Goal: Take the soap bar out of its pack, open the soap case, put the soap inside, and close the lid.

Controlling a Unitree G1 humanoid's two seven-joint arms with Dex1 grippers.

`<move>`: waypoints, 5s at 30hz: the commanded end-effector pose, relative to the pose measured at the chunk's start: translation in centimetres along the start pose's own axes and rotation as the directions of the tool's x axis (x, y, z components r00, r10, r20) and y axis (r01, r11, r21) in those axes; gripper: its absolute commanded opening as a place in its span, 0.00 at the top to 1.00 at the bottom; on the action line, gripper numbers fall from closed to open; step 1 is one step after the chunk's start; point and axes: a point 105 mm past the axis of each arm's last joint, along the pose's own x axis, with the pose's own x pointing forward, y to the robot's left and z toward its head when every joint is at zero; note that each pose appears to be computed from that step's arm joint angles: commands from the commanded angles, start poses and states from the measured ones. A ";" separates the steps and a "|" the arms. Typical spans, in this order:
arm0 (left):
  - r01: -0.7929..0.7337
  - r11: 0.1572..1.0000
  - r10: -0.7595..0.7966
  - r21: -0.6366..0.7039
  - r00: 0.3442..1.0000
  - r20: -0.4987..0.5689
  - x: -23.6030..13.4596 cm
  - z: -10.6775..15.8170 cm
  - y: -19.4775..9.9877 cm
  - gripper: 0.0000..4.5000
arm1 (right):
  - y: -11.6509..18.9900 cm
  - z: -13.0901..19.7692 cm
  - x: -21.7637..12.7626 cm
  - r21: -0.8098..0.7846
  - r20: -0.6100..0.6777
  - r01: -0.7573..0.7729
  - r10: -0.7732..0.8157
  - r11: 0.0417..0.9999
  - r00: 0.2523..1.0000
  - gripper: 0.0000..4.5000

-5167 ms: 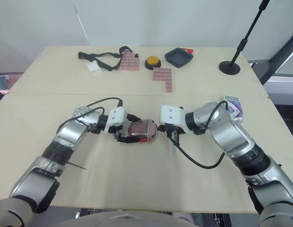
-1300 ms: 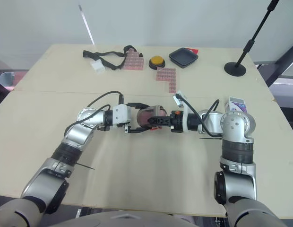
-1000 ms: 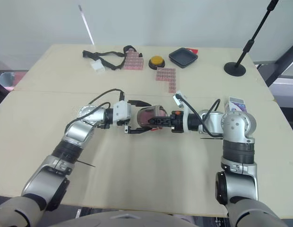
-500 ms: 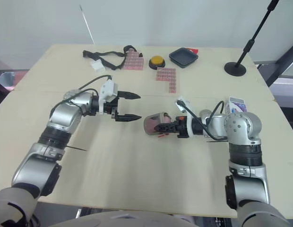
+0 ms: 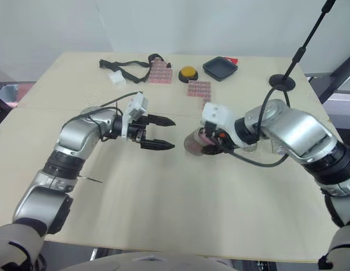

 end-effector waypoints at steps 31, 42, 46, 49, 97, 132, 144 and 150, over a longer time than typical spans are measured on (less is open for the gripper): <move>-0.048 0.987 0.049 0.155 0.999 -0.007 4.7 -1.5 -1.3 0.00 | -0.4 1.8 2.1 -0.268 -0.175 -0.051 0.003 0.962 0.984 0.53; -0.050 0.984 0.053 0.171 0.999 -0.010 5.0 -1.7 -1.2 0.00 | -0.3 1.9 2.2 -0.264 -0.167 -0.050 0.005 0.963 0.986 0.53; -0.051 0.983 0.054 0.174 0.999 -0.010 5.1 -1.7 -1.2 0.00 | -0.3 1.9 2.2 -0.264 -0.166 -0.050 0.006 0.963 0.986 0.53; -0.052 0.983 0.055 0.176 0.998 -0.009 5.2 -1.7 -1.1 0.00 | -0.2 1.9 2.2 -0.263 -0.163 -0.050 0.006 0.963 0.987 0.53; -0.103 0.987 0.077 0.122 0.976 0.202 -1.7 -3.6 -2.3 0.57 | 0.6 -1.8 -0.7 0.047 0.443 0.074 -0.087 0.996 0.892 0.00; -0.071 0.982 0.024 0.177 0.966 0.257 -1.1 -4.2 -3.8 0.57 | 0.9 -9.9 -9.0 0.448 0.345 0.405 -0.572 0.797 0.744 0.00; -0.032 0.982 -0.018 0.184 0.964 0.264 0.1 -3.6 -4.3 0.57 | -3.0 -9.5 -9.1 0.651 -0.071 0.344 -0.397 0.676 0.915 0.00; -0.032 0.983 -0.016 0.179 0.966 0.260 0.3 -3.8 -4.3 0.57 | -4.7 -10.4 -7.3 0.697 -0.301 0.404 -0.269 0.593 0.915 0.00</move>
